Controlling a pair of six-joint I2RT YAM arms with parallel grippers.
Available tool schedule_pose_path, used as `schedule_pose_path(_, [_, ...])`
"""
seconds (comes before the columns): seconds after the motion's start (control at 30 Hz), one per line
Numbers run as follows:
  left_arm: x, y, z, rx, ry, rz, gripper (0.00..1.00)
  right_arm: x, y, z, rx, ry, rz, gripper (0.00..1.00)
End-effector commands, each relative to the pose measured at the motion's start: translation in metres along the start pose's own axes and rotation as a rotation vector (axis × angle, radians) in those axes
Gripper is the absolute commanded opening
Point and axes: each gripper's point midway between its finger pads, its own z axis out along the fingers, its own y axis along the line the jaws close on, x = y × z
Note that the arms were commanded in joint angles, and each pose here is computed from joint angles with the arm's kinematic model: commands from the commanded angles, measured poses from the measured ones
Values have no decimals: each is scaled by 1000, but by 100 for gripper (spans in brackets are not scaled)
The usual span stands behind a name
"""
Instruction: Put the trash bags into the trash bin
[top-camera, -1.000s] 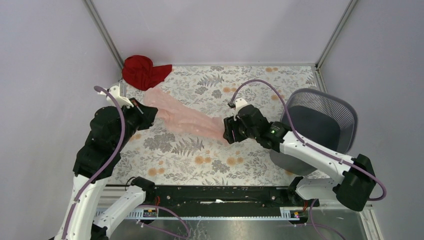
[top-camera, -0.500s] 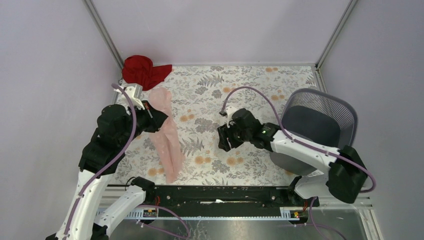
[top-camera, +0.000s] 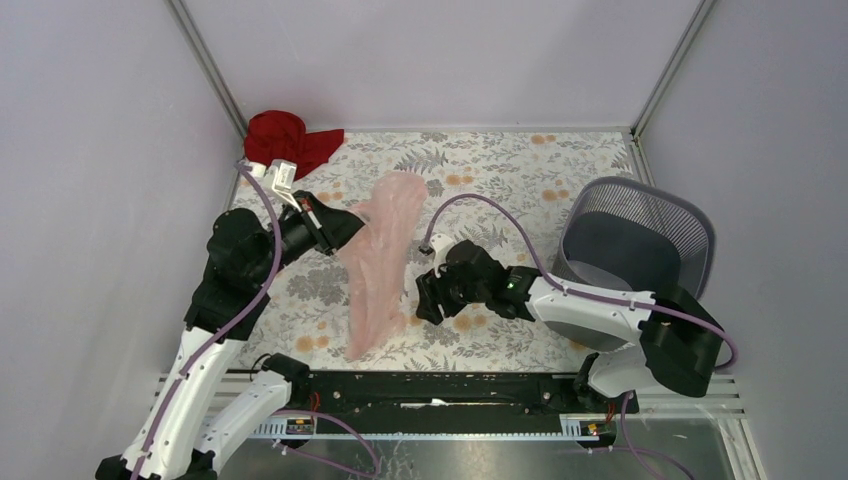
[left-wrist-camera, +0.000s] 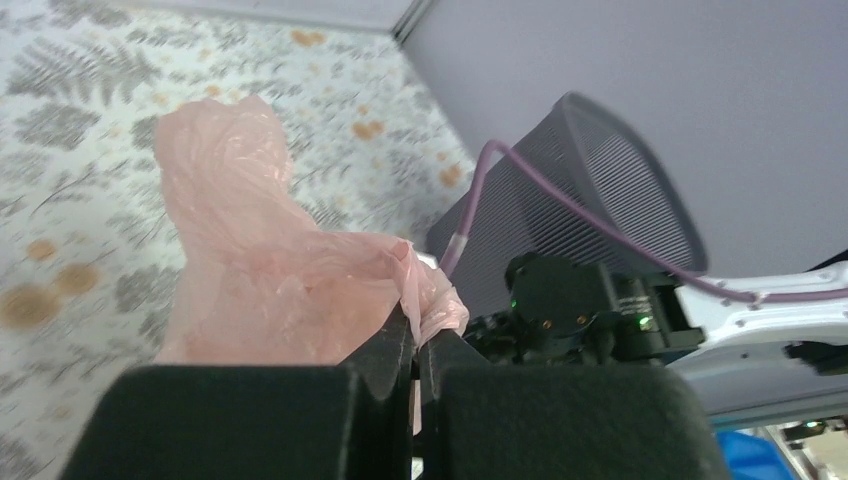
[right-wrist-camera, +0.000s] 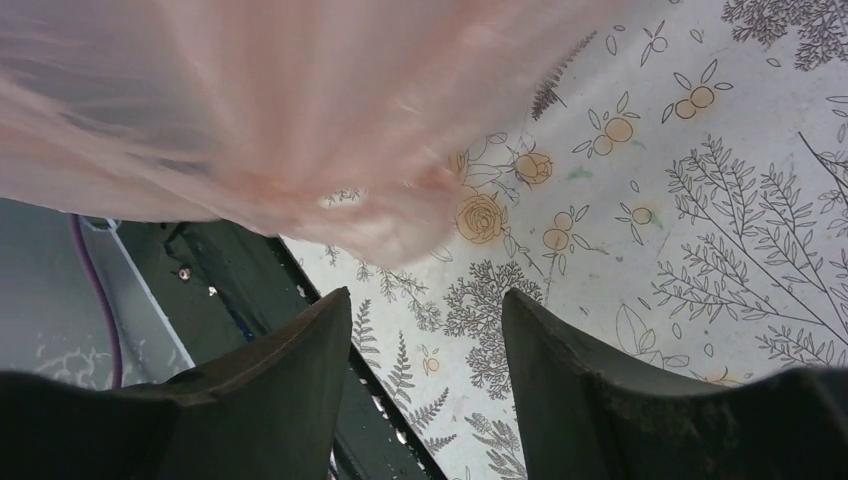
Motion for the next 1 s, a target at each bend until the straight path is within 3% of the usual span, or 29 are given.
schedule_pose_path(0.0, [-23,2,14,3,-119,-84,0,-25,9,-16,-19,-127,29,64])
schedule_pose_path(0.2, [27,108,21,-416,-46,-150,0,-11,-10,-15,73,-107,78,60])
schedule_pose_path(0.3, [47,145,12,-495,-7,-181,0,-8,-14,-13,88,-101,77,61])
schedule_pose_path(0.37, [62,159,7,-491,14,-227,0,-7,-21,-13,125,-77,35,67])
schedule_pose_path(0.43, [73,170,2,-487,42,-262,0,-14,-37,-16,215,-90,19,83])
schedule_pose_path(0.5, [76,178,-2,-514,62,-272,0,-23,-41,-19,170,-117,50,91])
schedule_pose_path(0.6, [73,179,-6,-532,64,-253,0,-34,-21,-21,-2,-130,-23,90])
schedule_pose_path(0.7, [74,180,-10,-543,61,-228,0,-23,-12,-14,-93,-61,-141,88])
schedule_pose_path(0.8, [75,190,-19,-611,57,-204,0,2,-19,-6,-91,64,-154,79])
schedule_pose_path(0.97, [77,195,-28,-669,77,-198,0,7,-23,-1,-71,85,-115,75])
